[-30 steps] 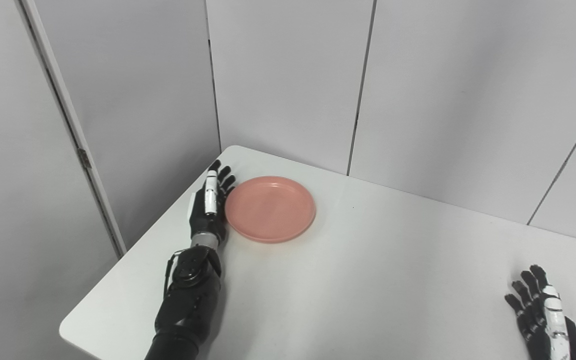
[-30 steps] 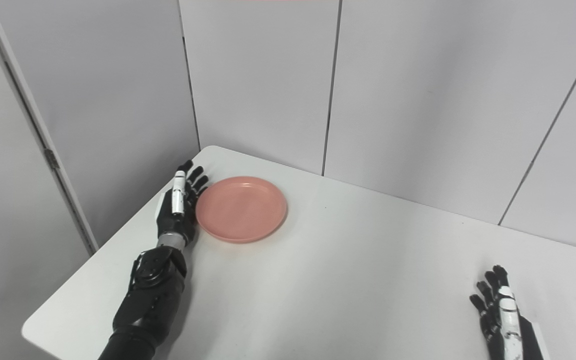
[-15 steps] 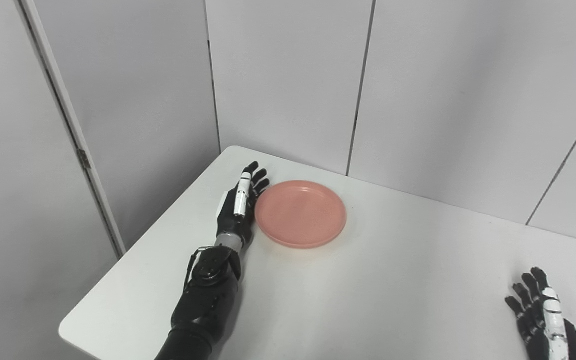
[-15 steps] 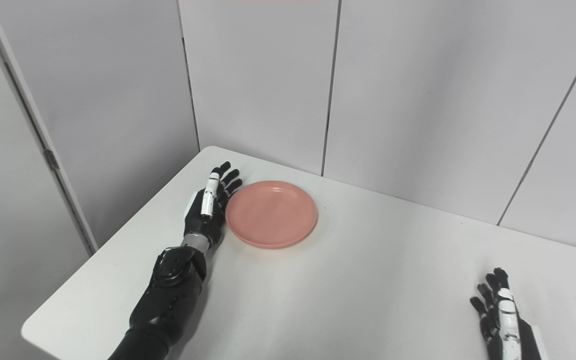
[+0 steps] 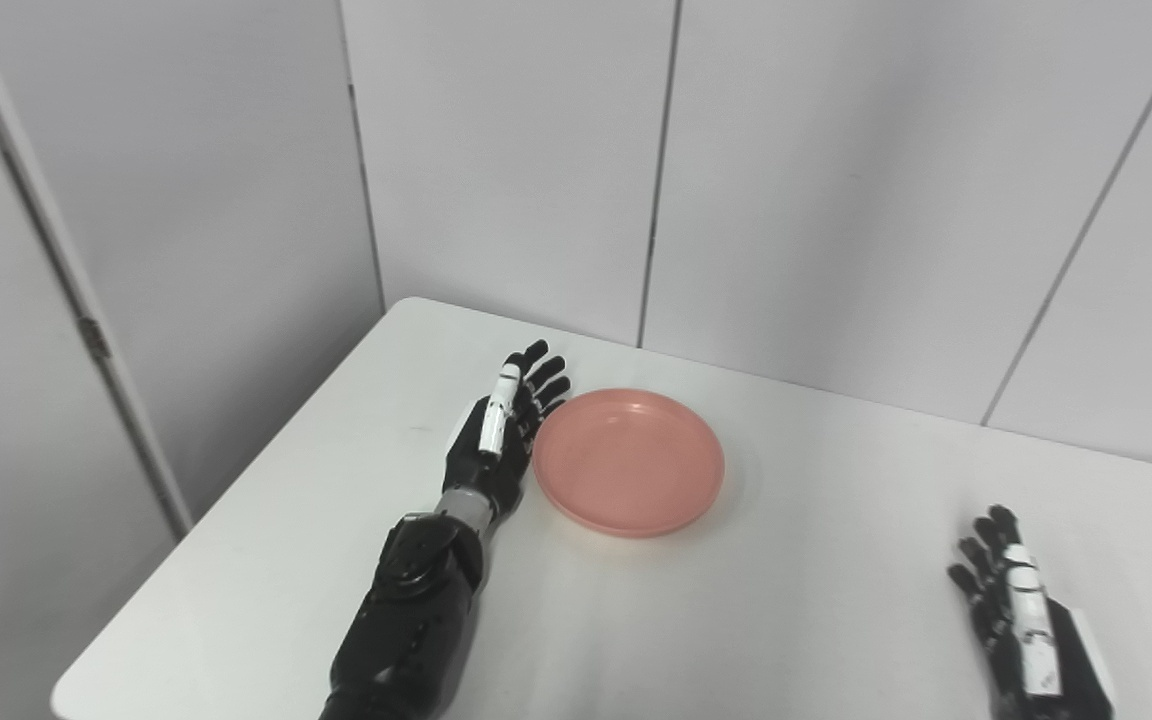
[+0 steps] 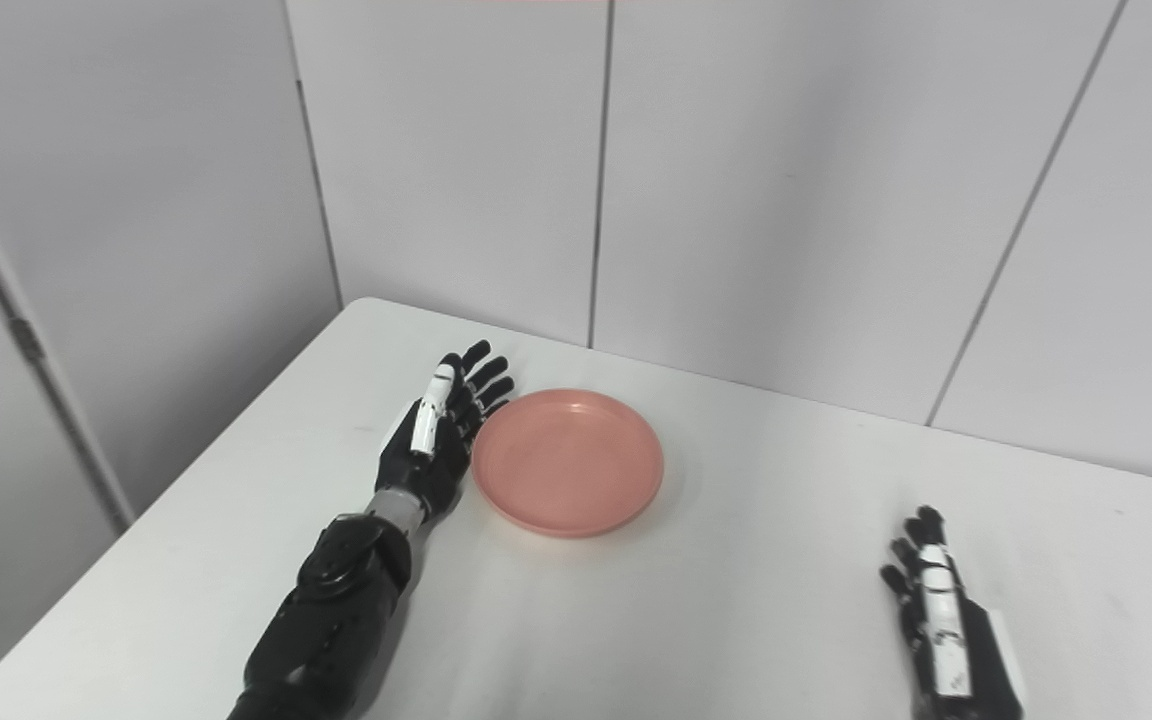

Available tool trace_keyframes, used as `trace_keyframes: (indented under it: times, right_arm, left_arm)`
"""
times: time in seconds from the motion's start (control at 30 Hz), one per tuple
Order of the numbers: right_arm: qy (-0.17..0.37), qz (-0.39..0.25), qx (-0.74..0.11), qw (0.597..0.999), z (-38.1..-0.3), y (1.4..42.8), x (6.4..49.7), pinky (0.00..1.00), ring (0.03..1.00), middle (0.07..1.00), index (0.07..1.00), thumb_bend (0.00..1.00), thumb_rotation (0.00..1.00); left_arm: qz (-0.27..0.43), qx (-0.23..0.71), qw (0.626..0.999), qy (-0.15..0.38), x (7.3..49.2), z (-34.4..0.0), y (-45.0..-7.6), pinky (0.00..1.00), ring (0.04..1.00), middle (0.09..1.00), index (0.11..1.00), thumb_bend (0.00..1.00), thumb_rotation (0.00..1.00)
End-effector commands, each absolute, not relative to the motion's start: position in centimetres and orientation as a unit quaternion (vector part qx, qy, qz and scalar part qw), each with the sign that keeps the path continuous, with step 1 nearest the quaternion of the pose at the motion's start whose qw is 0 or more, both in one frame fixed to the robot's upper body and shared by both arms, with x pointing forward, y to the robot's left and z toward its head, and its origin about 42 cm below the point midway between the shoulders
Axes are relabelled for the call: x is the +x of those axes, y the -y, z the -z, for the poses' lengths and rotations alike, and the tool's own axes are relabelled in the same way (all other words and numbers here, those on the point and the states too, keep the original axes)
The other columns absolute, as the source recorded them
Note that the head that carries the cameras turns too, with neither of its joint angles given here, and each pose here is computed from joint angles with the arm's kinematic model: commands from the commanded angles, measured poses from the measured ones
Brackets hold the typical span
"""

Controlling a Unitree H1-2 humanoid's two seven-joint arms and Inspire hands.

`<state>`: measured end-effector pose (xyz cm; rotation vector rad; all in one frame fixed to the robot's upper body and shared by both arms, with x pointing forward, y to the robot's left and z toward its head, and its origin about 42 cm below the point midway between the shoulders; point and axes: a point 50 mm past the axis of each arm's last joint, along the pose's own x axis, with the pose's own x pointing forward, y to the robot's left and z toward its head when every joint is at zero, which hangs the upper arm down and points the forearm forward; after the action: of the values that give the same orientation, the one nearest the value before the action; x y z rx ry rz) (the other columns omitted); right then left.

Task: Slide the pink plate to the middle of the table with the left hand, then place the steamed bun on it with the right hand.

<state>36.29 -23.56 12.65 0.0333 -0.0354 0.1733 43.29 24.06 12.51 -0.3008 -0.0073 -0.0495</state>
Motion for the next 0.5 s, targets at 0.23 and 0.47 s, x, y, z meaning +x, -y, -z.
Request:
trace_keyframes:
  times: [0.23,0.47]
  right_arm:
    - [-0.044,-0.072,0.017,0.996,-8.9,22.1,35.2,1.0,0.992,0.992,1.0,0.18,1.0]
    - [-0.039,-0.08,0.02,0.996,-8.3,21.5,35.2,1.0,0.995,0.996,1.0,0.21,1.0]
  left_arm:
    - [0.097,-0.168,0.977,-0.085,40.2,-10.2,-20.3,0.96,0.947,0.955,0.948,0.38,1.0]
    - [0.144,-0.168,0.97,-0.1,39.4,-9.9,-18.8,0.96,0.949,0.958,0.953,0.36,1.0]
